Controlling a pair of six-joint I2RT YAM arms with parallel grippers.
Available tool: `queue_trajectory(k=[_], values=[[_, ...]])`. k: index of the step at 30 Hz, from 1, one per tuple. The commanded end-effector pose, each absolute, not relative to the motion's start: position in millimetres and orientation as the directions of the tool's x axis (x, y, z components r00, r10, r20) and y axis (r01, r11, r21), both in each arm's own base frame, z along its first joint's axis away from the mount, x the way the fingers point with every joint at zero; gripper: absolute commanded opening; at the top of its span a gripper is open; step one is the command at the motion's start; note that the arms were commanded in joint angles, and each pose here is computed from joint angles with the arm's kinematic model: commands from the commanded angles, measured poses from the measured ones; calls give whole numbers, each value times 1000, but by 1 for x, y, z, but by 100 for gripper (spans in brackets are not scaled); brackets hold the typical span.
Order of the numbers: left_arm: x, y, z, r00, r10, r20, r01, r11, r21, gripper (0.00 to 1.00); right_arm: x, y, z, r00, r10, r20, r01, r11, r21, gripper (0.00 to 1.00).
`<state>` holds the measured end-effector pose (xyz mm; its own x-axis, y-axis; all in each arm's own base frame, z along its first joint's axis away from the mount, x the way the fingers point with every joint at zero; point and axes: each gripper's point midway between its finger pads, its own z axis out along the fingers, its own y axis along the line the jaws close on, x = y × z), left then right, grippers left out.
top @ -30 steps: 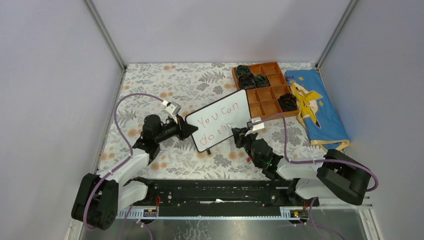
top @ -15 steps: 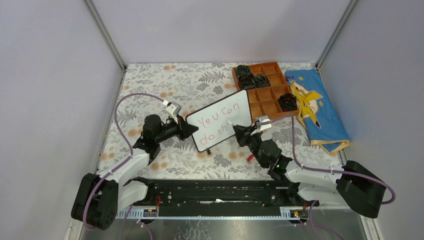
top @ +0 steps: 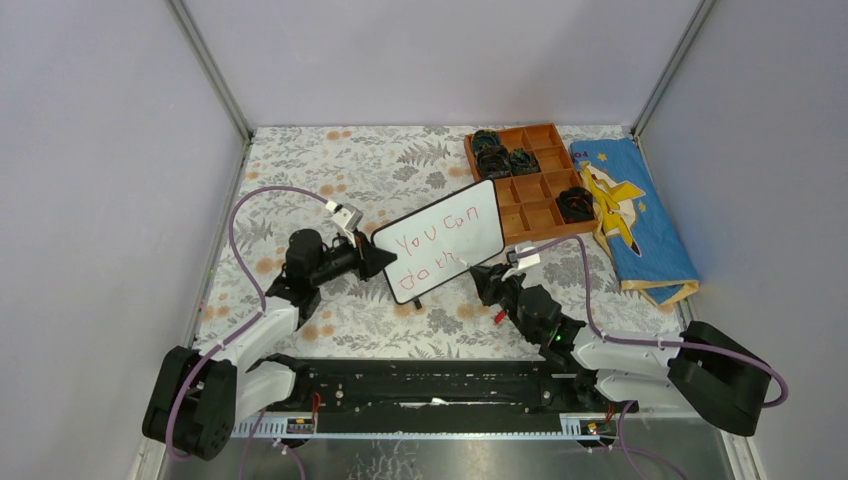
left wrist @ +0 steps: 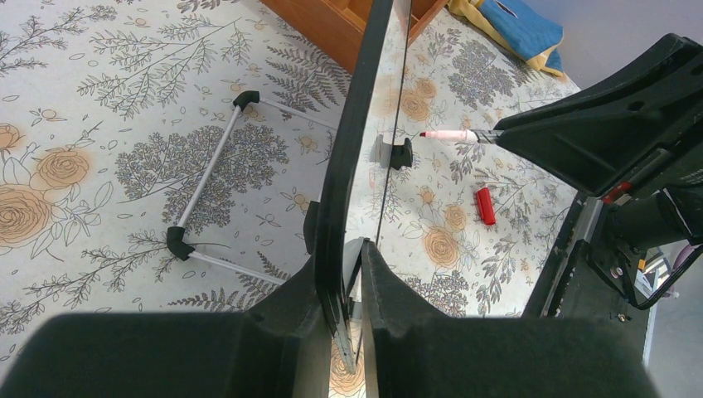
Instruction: Write a sentence on the whiteboard
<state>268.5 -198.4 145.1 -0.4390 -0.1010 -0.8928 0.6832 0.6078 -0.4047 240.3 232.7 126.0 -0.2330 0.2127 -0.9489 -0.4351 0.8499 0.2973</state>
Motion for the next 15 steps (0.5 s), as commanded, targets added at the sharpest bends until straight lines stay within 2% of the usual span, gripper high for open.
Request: queue_trajectory(k=[1, 15], values=[[274, -181, 113, -468, -22, -884, 622, 703, -346, 13, 246, 232, 134, -211, 256, -944, -420, 848, 324, 0], [274, -181, 112, -472, -21, -881, 618, 705, -348, 13, 253, 232, 137, -199, 272, -942, -384, 862, 330, 0]])
